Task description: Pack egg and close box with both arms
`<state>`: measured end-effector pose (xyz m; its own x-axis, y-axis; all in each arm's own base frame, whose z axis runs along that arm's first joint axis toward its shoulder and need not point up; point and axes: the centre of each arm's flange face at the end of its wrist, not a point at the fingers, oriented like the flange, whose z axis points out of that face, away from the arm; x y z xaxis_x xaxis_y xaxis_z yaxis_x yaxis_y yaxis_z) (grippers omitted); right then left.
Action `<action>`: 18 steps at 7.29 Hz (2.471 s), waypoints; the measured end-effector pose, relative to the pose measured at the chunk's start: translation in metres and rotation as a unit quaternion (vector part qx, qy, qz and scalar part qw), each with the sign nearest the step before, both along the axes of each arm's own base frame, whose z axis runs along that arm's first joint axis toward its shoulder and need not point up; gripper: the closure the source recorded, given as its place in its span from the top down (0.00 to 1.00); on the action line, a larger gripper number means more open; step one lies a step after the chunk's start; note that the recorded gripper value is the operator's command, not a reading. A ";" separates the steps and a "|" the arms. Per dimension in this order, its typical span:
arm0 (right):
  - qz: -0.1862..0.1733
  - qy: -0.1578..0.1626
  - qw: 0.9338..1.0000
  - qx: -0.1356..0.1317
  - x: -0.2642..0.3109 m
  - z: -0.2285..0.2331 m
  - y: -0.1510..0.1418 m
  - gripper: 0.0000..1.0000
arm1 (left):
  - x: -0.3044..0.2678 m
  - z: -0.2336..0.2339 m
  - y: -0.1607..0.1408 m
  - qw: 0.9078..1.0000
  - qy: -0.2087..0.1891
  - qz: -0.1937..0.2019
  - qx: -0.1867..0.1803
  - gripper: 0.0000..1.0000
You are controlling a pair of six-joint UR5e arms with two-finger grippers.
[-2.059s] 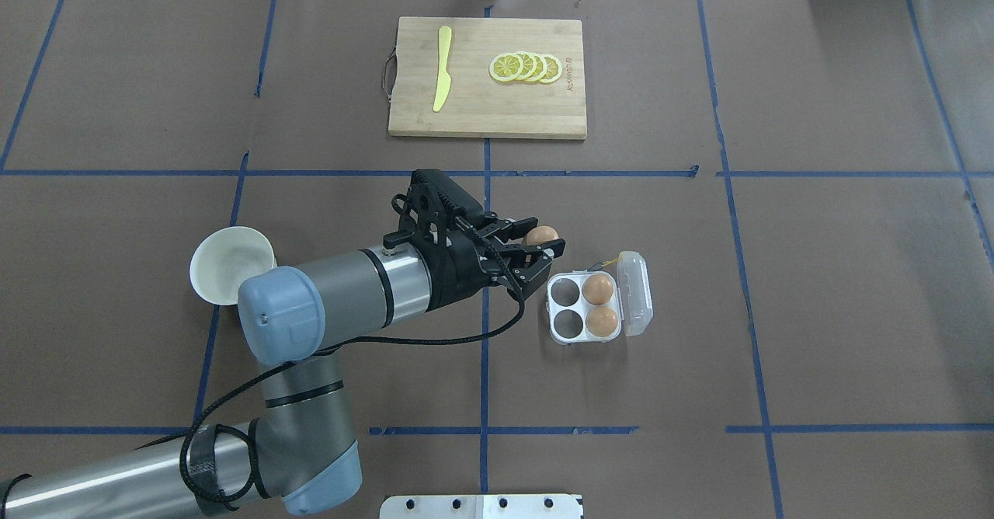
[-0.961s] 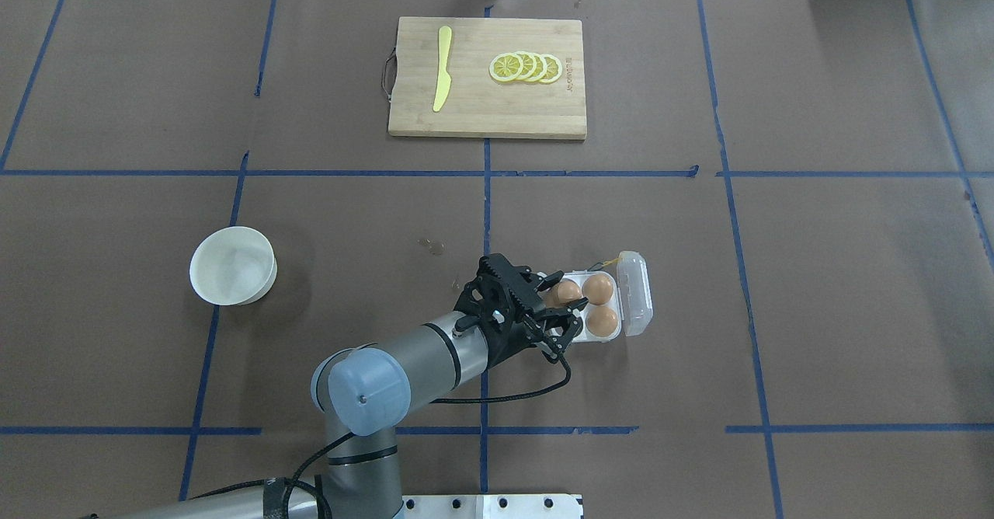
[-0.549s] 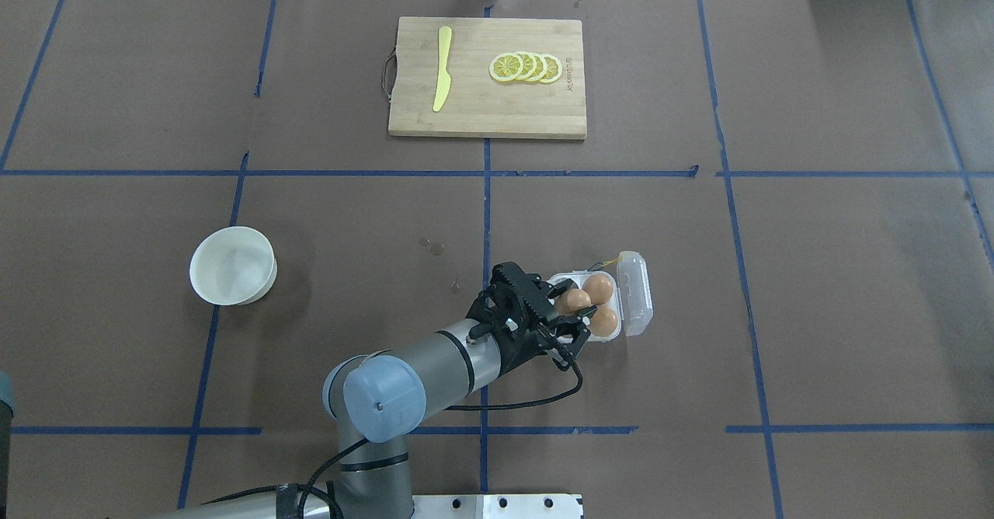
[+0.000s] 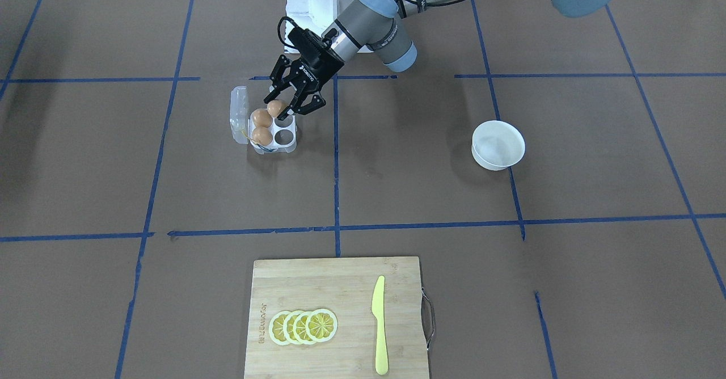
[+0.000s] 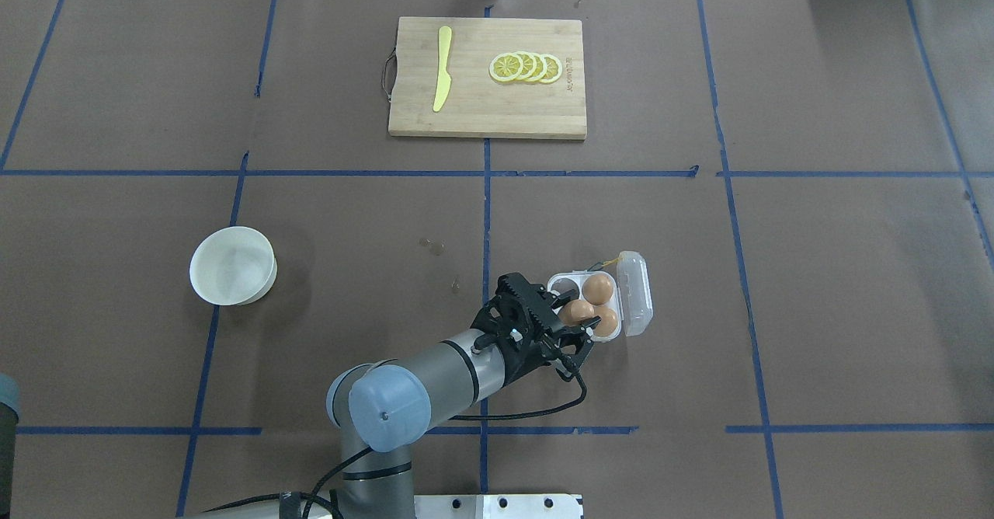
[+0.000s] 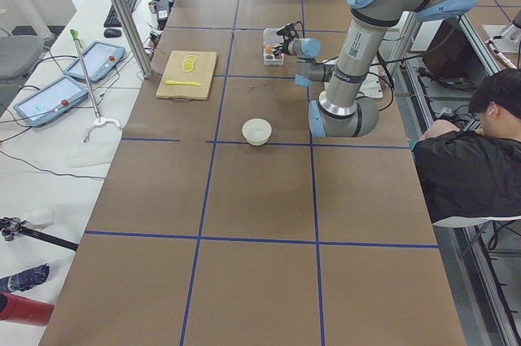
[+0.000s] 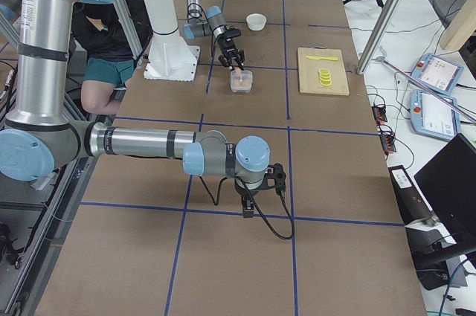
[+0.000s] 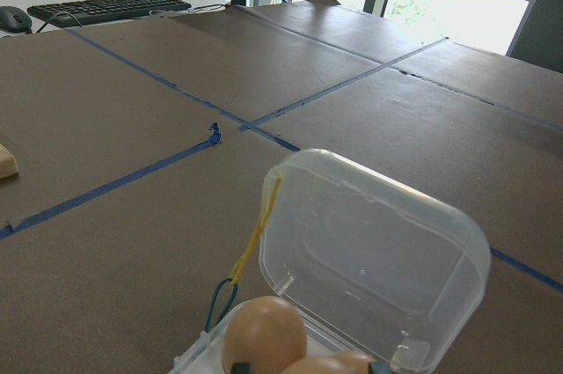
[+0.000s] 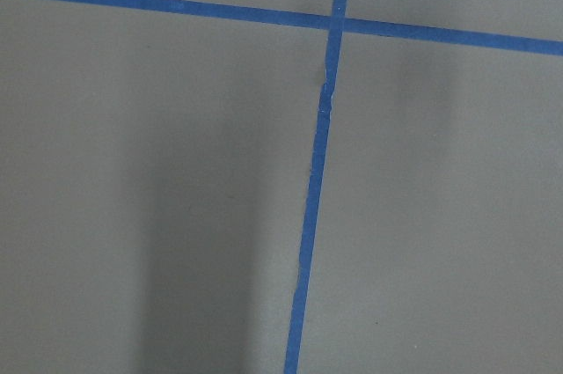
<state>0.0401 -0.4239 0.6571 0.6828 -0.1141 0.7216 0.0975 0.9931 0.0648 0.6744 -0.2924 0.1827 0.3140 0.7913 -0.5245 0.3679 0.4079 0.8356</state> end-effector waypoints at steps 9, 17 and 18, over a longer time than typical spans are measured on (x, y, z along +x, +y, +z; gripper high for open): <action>0.000 0.000 1.000 0.001 0.000 0.000 0.000 1.00 | 0.006 -0.009 0.002 1.000 0.002 0.002 0.000 0.66; 0.000 -0.001 1.000 0.000 0.000 0.000 0.000 1.00 | -0.038 -0.050 -0.029 1.000 -0.016 0.018 -0.001 0.99; 0.000 -0.004 1.000 -0.001 0.000 -0.001 0.000 1.00 | -0.058 -0.056 -0.049 0.999 -0.044 0.026 -0.009 0.99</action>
<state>0.0397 -0.4236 0.6564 0.6777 -0.1129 0.7266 0.0964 0.9933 0.0644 0.6160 -0.3416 0.1263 0.3182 0.7984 -0.5112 0.2707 0.4403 0.8561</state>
